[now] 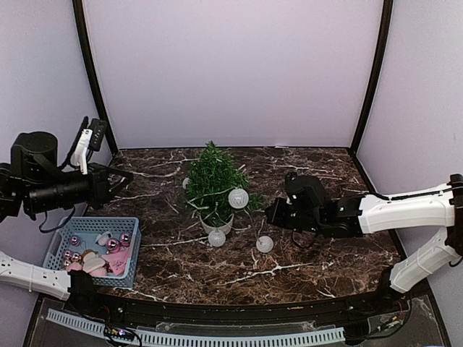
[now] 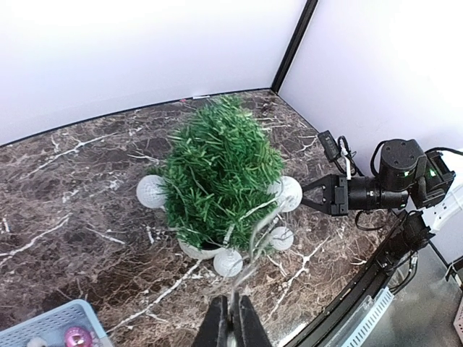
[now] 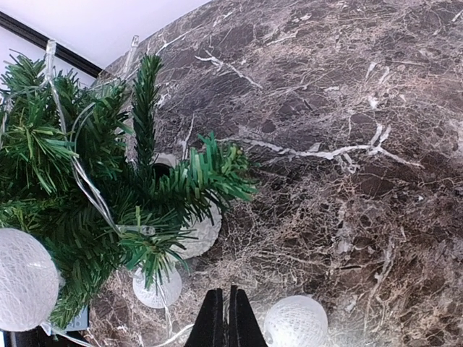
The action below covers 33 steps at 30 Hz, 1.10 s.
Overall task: Decorate the small christmas tree
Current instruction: Wrap the side of the string light in the gap of the branches.
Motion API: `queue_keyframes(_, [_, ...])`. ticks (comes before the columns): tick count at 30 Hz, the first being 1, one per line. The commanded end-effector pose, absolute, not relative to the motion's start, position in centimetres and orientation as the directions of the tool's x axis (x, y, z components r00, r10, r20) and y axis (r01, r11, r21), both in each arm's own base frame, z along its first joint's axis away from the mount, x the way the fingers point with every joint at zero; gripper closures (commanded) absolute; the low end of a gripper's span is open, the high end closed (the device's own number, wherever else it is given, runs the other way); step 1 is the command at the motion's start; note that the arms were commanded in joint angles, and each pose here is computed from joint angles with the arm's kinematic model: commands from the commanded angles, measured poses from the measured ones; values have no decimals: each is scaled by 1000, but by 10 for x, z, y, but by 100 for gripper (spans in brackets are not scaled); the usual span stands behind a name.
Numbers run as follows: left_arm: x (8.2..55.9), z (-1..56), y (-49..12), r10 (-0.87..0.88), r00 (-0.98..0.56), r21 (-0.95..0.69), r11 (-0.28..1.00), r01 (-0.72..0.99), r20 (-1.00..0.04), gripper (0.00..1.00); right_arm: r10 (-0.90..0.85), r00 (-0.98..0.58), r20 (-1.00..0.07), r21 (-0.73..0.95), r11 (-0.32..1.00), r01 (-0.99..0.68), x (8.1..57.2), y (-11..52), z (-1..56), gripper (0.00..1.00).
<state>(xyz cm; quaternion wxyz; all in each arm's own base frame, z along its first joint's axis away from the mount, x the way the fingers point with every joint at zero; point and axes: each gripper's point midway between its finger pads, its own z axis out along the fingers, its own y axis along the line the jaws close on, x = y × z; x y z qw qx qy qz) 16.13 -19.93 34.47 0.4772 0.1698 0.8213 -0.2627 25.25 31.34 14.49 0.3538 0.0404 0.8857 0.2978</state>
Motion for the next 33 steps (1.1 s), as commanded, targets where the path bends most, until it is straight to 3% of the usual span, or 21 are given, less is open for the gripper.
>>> queue_keyframes(1, [162,356,-161,91,-468,-161,867,472,-879,100,284,-739,-611,565,810,-156,252,316,151,100])
queue_keyframes(9, [185,386,-130,140,-446,11,960,280,-884,100,45,-748,-662,634,567,-526,207,371,199,100])
queue_keyframes(14, [218,378,-150,234,-449,115,954,276,-862,100,8,-728,-685,642,480,-598,185,381,219,100])
queue_keyframes(18, [255,383,-139,210,-428,135,971,200,-879,100,15,-726,-688,632,504,-589,185,379,216,100])
queue_keyframes(19, [264,392,-133,184,-402,124,977,172,-897,100,23,-727,-686,630,518,-579,187,376,215,92])
queue_keyframes(22, [273,420,-134,122,-322,68,983,172,-939,100,54,-703,-709,600,570,-561,194,363,222,52])
queue_keyframes(24, [272,435,-143,106,-278,42,973,227,-955,100,62,-656,-752,548,612,-571,200,351,238,38])
queue_keyframes(29, [268,460,-155,89,-236,14,953,303,-968,100,50,-520,-853,409,684,-605,213,331,288,24])
queue_keyframes(33, [263,475,-169,98,-206,11,923,385,-974,100,13,-416,-909,335,617,-712,212,352,339,18])
